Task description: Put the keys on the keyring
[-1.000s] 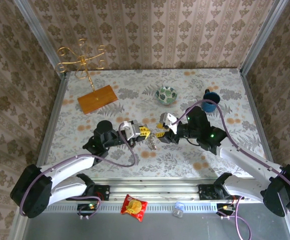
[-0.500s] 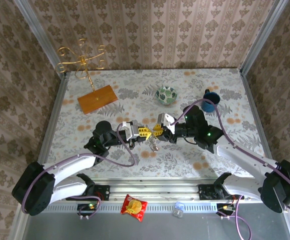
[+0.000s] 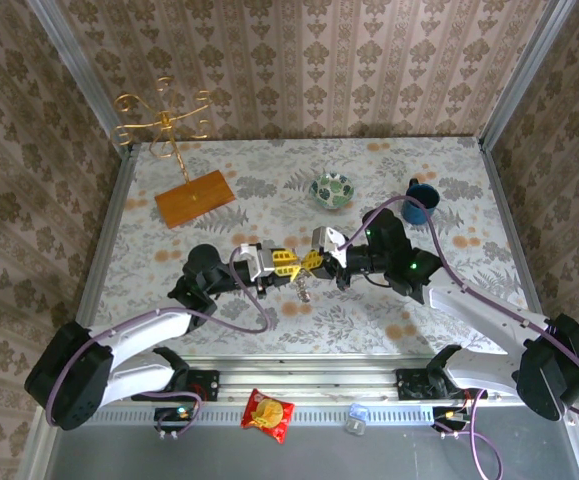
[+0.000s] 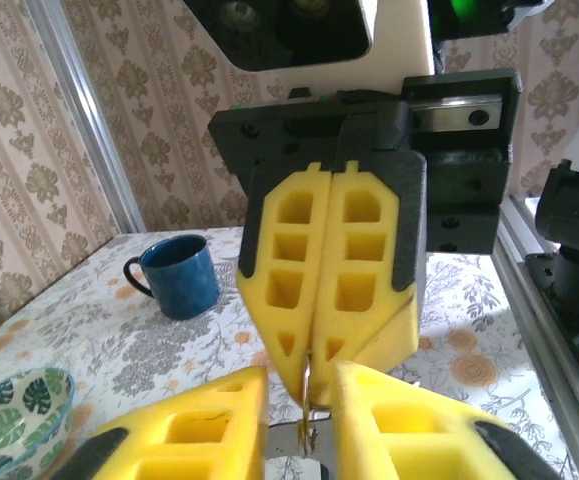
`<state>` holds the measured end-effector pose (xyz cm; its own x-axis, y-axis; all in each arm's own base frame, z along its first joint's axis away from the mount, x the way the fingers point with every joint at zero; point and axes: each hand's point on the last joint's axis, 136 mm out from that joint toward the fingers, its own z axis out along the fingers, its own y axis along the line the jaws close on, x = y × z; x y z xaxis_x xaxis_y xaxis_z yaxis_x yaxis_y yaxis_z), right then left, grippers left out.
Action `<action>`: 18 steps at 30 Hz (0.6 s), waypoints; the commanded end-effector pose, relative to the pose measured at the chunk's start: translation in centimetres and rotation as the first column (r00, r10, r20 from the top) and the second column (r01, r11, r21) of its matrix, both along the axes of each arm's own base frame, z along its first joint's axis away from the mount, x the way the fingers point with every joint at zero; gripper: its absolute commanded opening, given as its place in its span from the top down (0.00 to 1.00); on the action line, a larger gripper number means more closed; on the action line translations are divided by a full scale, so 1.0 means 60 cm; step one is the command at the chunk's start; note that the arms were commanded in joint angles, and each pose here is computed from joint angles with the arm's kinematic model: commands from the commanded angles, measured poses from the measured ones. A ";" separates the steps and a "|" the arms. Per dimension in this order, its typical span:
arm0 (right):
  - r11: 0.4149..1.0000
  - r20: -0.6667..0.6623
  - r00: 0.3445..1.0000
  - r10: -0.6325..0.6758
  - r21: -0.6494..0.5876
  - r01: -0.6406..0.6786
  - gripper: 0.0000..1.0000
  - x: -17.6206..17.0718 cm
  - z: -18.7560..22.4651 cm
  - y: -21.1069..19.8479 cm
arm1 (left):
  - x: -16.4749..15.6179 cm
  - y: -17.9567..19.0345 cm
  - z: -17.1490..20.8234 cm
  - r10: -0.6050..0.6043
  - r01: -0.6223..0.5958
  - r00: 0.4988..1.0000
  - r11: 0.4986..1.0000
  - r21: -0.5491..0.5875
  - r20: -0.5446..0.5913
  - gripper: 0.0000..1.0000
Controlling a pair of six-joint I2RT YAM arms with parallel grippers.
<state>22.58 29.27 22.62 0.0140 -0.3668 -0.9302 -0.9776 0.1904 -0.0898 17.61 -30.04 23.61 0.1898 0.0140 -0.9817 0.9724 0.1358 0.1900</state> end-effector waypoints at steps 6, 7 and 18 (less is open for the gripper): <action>0.996 0.070 0.997 0.012 -0.088 -0.006 1.00 0.004 0.020 -0.006 | 0.006 0.010 -0.032 0.036 -0.039 0.999 0.980 0.194 0.018 0.72; 0.995 0.075 0.997 0.009 -0.104 -0.001 1.00 0.004 0.017 -0.006 | 0.006 0.010 -0.032 0.035 -0.039 0.999 0.978 0.203 0.021 0.74; 0.960 0.149 0.989 0.022 -0.279 0.020 1.00 0.007 0.005 -0.005 | 0.006 0.005 -0.012 0.018 -0.023 0.999 0.980 0.196 0.028 0.77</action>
<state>22.60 29.12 22.25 0.1050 -0.5684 -0.8160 -0.9629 0.1471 -0.2264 18.15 -29.56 21.43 0.1726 0.2227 -0.9595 0.9699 0.1314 0.2049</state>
